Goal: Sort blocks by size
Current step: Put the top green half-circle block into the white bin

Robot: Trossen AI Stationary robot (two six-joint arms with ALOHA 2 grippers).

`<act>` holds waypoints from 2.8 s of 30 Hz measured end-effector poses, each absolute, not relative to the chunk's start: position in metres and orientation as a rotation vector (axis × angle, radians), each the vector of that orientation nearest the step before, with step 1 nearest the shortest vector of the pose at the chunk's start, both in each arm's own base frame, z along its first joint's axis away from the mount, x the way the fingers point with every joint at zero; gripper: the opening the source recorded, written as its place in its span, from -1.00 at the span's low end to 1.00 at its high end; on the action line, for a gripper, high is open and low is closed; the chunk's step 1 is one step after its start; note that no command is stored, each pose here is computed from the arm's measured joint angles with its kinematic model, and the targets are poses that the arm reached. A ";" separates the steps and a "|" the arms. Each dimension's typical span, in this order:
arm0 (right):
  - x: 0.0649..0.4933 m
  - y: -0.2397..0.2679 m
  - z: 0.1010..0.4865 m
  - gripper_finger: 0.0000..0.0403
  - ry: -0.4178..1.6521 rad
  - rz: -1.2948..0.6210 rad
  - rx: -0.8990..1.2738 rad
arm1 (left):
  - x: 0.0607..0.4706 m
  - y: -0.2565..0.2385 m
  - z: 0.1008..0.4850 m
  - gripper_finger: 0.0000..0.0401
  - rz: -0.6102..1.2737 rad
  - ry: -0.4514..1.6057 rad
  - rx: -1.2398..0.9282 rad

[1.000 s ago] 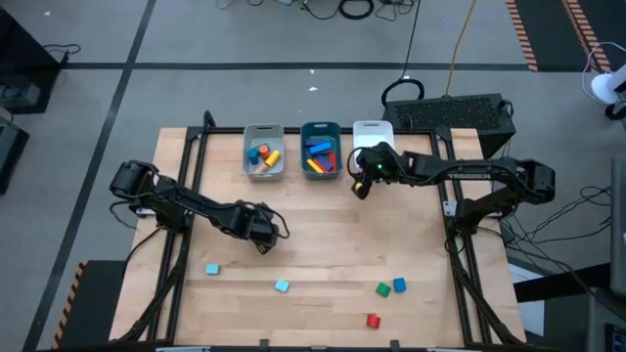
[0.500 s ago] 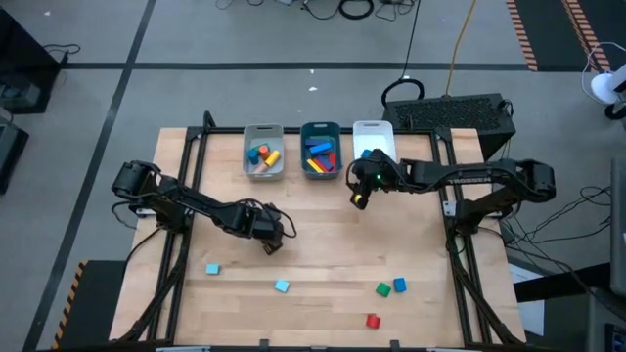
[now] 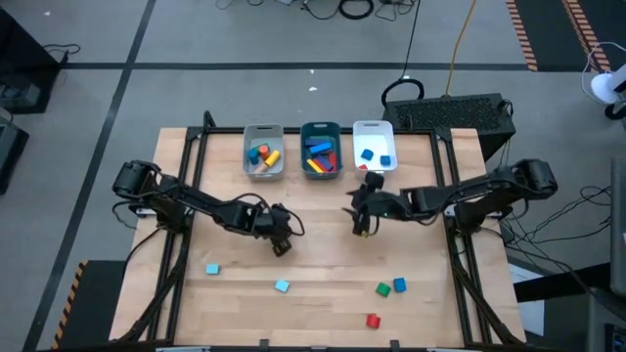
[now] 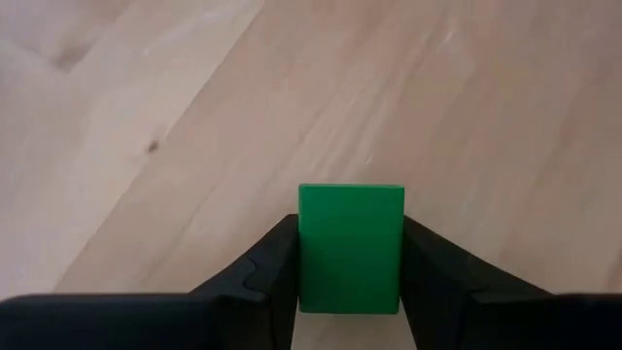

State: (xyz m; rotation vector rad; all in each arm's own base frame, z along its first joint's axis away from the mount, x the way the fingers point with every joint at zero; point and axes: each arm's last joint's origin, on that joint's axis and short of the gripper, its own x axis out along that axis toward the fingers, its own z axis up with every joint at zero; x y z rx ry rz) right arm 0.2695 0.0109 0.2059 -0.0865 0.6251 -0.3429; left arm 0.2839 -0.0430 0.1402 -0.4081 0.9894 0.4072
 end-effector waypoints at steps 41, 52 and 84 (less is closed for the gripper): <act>0.297 0.088 0.184 0.34 0.395 0.174 -0.734 | 0.323 -0.055 0.180 -0.29 -0.108 0.532 -0.422; 0.320 0.094 0.191 0.30 0.324 0.188 -0.868 | 0.324 -0.056 0.182 -0.29 -0.131 0.512 -0.407; 0.343 0.098 0.178 -0.57 0.425 0.178 -0.962 | 0.323 -0.057 0.182 -0.27 -0.172 0.510 -0.344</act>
